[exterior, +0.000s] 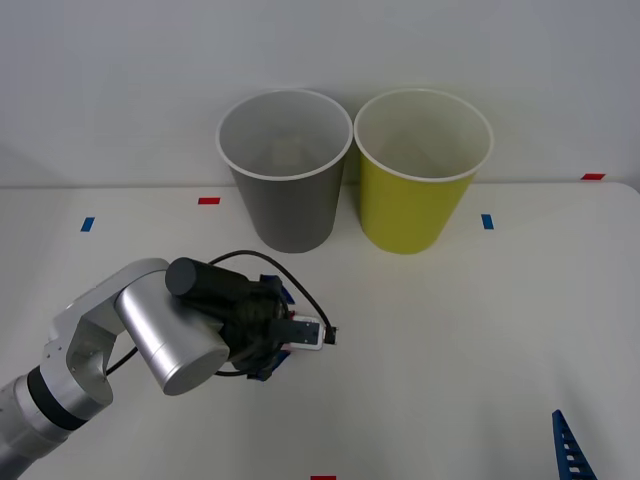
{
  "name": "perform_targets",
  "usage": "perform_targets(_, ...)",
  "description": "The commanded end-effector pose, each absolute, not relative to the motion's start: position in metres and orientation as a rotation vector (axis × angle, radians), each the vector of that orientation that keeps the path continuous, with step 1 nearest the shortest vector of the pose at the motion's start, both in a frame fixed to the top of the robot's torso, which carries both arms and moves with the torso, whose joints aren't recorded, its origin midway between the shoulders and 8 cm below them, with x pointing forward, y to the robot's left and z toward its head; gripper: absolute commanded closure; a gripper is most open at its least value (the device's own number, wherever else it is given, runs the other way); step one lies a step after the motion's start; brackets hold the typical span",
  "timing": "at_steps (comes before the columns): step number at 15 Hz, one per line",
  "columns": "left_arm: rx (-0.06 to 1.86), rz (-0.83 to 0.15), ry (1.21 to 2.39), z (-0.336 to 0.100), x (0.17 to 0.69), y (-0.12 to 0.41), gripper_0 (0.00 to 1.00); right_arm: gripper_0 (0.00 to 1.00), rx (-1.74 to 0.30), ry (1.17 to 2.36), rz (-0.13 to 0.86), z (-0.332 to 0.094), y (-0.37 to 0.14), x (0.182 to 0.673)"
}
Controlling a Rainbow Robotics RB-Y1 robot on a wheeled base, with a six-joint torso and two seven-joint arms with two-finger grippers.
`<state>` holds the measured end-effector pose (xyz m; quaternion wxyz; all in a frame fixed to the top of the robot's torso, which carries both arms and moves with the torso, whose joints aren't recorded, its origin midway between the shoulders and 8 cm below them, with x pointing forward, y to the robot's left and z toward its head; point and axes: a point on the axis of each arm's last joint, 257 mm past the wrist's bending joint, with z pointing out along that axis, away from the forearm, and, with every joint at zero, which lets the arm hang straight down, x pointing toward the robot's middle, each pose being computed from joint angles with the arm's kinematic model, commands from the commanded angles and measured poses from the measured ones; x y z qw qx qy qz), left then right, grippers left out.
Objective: Put cans in the gray bin and PET bottles in the light green bin.
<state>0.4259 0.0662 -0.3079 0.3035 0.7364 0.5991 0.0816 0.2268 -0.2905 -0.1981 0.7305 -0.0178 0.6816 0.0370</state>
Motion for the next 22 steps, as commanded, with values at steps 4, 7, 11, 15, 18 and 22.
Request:
perform_targets(4, 1.946, 0.212, 1.606, -0.308, 0.427, 0.074, 0.84, 0.0, -0.039, 1.501, 0.081, -0.198, -0.291, 0.227)
perform_targets(7, 1.946, 0.162, 1.623, -0.31, 0.421, 0.075, 1.0, 0.0, -0.039, 1.501, 0.081, -0.198, -0.291, 0.227)
perform_targets(11, 1.949, 0.141, 1.633, -0.311, 0.418, 0.078, 1.0, 0.0, -0.039, 1.501, 0.081, -0.198, -0.291, 0.227)
perform_targets(15, 1.92, 0.109, 1.633, -0.302, 0.416, 0.072, 1.0, 0.0, -0.039, 1.501, 0.081, -0.198, -0.291, 0.227)
perform_targets(18, 1.811, 0.064, 1.674, -0.274, 0.405, 0.066, 1.0, 0.0, -0.039, 1.501, 0.081, -0.198, -0.291, 0.227)
perform_targets(22, 1.61, 0.022, 1.651, -0.235, 0.401, 0.072, 1.0, 0.0, -0.039, 1.501, 0.081, -0.198, -0.291, 0.227)
